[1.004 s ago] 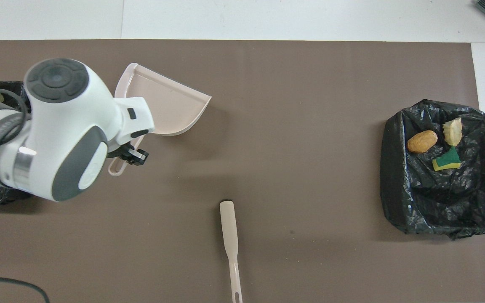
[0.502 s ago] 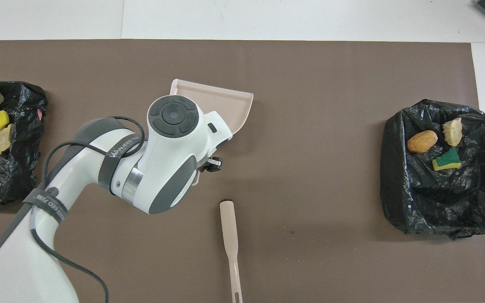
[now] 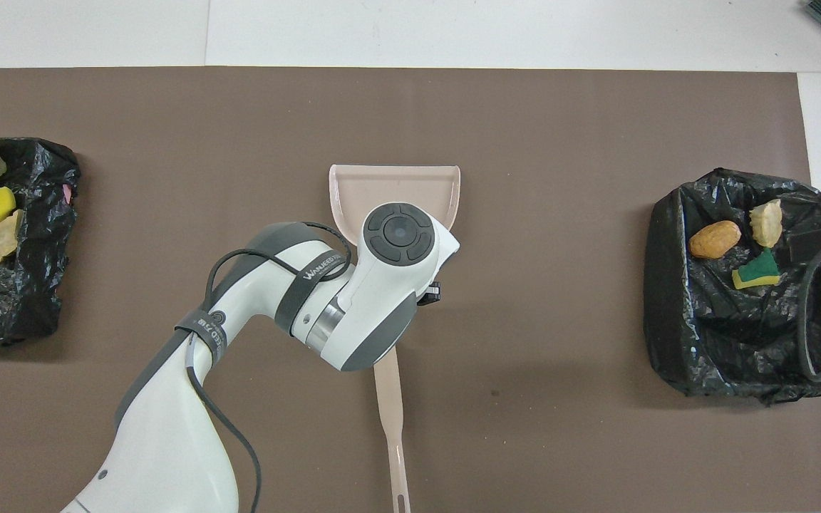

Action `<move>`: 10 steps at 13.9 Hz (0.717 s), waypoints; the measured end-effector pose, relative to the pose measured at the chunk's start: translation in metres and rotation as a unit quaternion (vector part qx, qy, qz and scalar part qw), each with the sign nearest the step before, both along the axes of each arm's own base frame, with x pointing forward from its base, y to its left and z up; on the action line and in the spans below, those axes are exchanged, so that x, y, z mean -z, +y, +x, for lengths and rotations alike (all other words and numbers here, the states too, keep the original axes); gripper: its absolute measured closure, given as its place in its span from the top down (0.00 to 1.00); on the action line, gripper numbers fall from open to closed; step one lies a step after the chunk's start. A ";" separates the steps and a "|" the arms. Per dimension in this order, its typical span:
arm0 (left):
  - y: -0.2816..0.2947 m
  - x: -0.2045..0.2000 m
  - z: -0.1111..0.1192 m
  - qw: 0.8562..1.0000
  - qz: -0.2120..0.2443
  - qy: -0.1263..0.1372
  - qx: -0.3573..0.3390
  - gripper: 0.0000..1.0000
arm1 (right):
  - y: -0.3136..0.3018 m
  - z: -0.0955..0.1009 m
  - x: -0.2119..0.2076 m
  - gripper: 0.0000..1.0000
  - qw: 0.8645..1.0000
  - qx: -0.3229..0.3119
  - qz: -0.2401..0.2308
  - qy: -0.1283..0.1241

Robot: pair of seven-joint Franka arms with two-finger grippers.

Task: Sweep and dump trash in bin
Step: 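Bring the empty dustpan back with the left gripper toward the table center, then set the dustpan down with the left gripper and withdraw the left arm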

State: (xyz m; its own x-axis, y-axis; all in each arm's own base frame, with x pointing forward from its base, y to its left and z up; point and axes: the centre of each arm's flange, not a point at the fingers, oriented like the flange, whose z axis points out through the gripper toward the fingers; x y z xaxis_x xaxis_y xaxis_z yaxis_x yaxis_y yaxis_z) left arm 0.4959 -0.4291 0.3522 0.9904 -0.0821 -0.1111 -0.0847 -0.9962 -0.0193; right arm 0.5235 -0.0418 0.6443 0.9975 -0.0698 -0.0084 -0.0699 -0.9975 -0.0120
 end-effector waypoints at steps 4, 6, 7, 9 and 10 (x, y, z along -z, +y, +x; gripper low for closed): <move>0.023 -0.044 0.026 0.999 -0.013 -0.029 -0.035 0.73 | 0.001 -0.002 -0.004 1.00 1.000 -0.001 0.000 -0.001; 0.053 -0.074 0.041 0.998 -0.017 -0.041 -0.051 0.96 | 0.002 -0.002 -0.004 1.00 1.000 -0.002 0.000 -0.002; 0.070 -0.085 0.050 0.997 -0.020 -0.048 -0.054 1.00 | 0.002 -0.002 -0.004 1.00 1.000 -0.002 0.000 -0.002; 0.115 -0.103 0.073 0.996 -0.026 -0.060 -0.052 1.00 | 0.002 -0.002 -0.004 1.00 1.000 -0.002 0.000 -0.002; 0.143 -0.111 0.086 0.996 -0.028 -0.065 -0.049 1.00 | 0.002 -0.002 -0.004 1.00 1.000 -0.002 0.000 -0.002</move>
